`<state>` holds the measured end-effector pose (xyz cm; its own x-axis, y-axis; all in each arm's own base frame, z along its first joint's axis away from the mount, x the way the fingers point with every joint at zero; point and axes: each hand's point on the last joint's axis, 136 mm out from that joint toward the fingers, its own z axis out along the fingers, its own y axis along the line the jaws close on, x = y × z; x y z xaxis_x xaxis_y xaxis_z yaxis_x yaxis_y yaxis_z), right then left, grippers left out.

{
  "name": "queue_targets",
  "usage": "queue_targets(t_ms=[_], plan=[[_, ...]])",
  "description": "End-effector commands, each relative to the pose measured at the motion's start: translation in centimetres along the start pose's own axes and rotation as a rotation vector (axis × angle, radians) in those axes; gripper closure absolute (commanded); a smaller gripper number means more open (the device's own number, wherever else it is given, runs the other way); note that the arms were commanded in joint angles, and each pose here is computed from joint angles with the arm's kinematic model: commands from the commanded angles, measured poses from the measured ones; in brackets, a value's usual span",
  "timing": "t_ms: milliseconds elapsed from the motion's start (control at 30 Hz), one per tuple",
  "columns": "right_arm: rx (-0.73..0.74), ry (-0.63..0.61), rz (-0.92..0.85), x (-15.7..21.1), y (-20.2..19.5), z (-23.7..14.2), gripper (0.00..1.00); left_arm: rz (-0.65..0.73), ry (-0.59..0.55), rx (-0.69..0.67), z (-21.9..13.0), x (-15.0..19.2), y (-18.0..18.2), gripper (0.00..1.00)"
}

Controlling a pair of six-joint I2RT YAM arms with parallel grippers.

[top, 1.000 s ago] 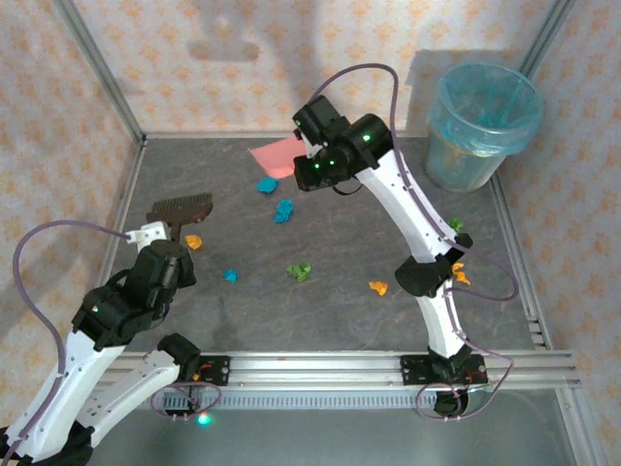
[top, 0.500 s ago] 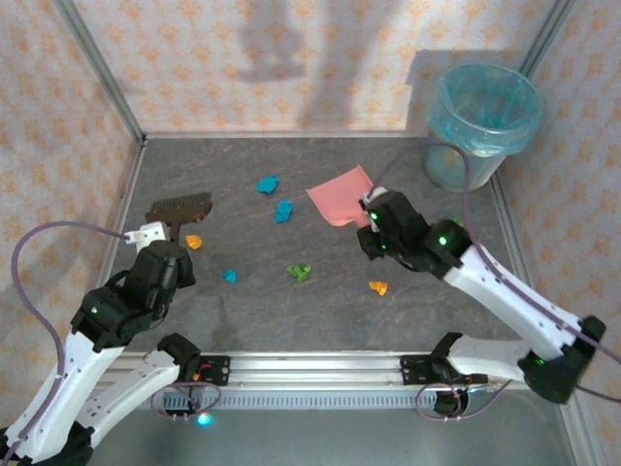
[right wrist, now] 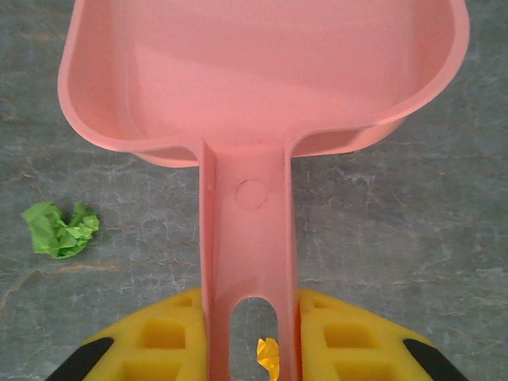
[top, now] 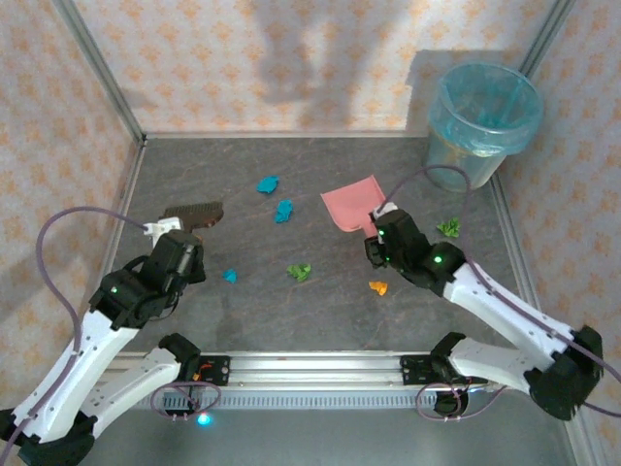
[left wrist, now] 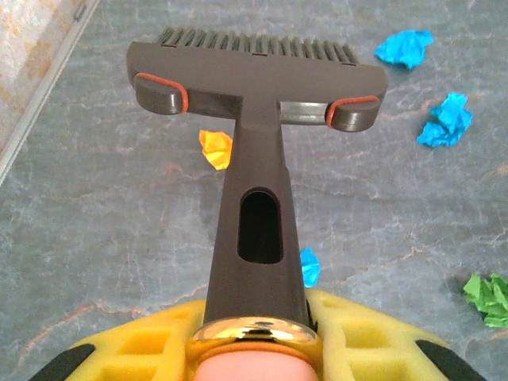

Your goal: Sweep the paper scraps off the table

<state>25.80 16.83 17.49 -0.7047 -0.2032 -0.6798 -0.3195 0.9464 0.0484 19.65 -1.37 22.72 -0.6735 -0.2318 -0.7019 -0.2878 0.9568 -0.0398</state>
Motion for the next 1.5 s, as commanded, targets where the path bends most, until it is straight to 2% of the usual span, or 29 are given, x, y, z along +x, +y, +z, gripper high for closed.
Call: queue_targets(t_ms=[0,233,567,767,867,1100,1233,1467], plan=[[-0.038,-0.035,0.021,-1.9,1.3,1.5,1.00,0.014,0.021,0.033,-0.2,-0.7,-1.4,1.00],[-0.099,-0.011,-0.030,-0.9,3.4,5.1,1.00,-0.001,0.179,0.099,0.4,-0.9,-5.3,1.00],[-0.027,0.074,-0.131,0.7,3.1,8.6,1.00,-0.085,0.292,0.140,1.9,-3.9,-11.2,1.00],[-0.021,0.130,-0.192,1.8,3.2,9.6,1.00,-0.116,0.367,0.127,4.1,-4.6,-14.4,1.00],[0.008,0.165,-0.229,2.5,2.7,10.1,1.00,-0.117,0.378,0.097,5.0,-5.1,-15.0,1.00],[-0.037,0.219,-0.269,3.7,3.6,11.4,1.00,-0.161,0.391,0.011,6.8,-5.8,-14.9,1.00],[-0.046,0.247,-0.278,4.2,3.8,12.1,1.00,-0.187,0.444,-0.011,8.0,-5.0,-15.3,1.00],[-0.056,0.263,-0.277,4.5,4.0,12.4,1.00,-0.249,0.460,0.008,9.3,-5.2,-16.0,1.00]])
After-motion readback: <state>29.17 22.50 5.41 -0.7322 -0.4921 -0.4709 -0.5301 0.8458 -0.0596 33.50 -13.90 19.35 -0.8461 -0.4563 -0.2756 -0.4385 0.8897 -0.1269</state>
